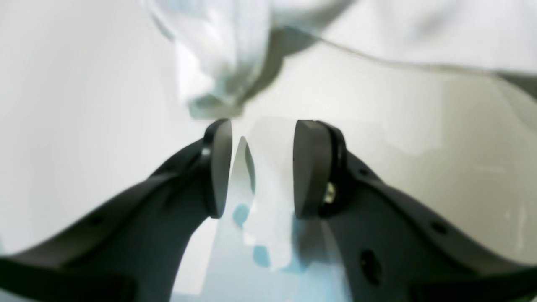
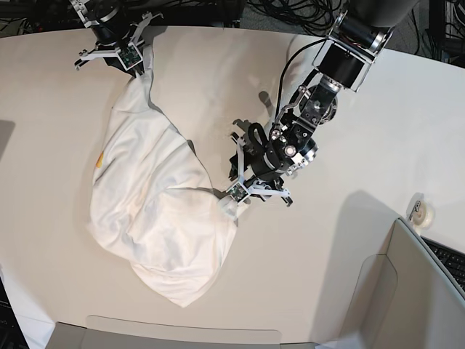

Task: Layout the t-shirt on the table in an organized manner, then fold the t-shirt properly
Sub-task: 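Reach the left gripper to the shirt's other end and grasp it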

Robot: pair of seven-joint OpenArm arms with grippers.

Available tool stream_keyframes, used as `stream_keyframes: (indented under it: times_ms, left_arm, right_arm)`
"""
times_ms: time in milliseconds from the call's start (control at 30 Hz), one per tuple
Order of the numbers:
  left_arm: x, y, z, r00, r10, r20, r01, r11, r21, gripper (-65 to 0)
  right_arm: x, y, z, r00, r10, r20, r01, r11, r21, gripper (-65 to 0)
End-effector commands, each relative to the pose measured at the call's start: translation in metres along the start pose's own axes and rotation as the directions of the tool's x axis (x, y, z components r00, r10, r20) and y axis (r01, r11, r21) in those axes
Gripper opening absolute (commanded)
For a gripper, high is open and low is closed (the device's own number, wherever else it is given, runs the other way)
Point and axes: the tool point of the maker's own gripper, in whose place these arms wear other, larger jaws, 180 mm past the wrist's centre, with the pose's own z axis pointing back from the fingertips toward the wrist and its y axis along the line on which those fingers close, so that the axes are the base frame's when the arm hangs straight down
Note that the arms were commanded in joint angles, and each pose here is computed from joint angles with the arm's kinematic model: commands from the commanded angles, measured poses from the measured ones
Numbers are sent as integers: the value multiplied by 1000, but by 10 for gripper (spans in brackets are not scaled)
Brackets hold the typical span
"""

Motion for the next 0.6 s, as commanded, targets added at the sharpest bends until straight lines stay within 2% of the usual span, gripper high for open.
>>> stream_keyframes:
  times_ms: [0, 267, 400, 567]
  left_arm:
    - [20, 13, -1, 999, -11, 46, 10, 1000, 20, -403]
    - [38, 50, -7, 994, 34, 101, -42, 996, 77, -403]
    - [40, 75, -10, 992, 62, 112, -79, 985, 155, -403]
    - [32, 76, -12, 992, 79, 94, -94, 983, 161, -403]
  right_arm:
    - [6, -4, 3, 1000, 3, 27, -3, 1000, -13, -650]
    - [5, -3, 3, 1000, 2, 26, -1, 1000, -12, -650]
    - [5, -3, 3, 1000, 2, 26, -1, 1000, -12, -650]
    - [5, -3, 3, 1000, 2, 26, -1, 1000, -12, -650]
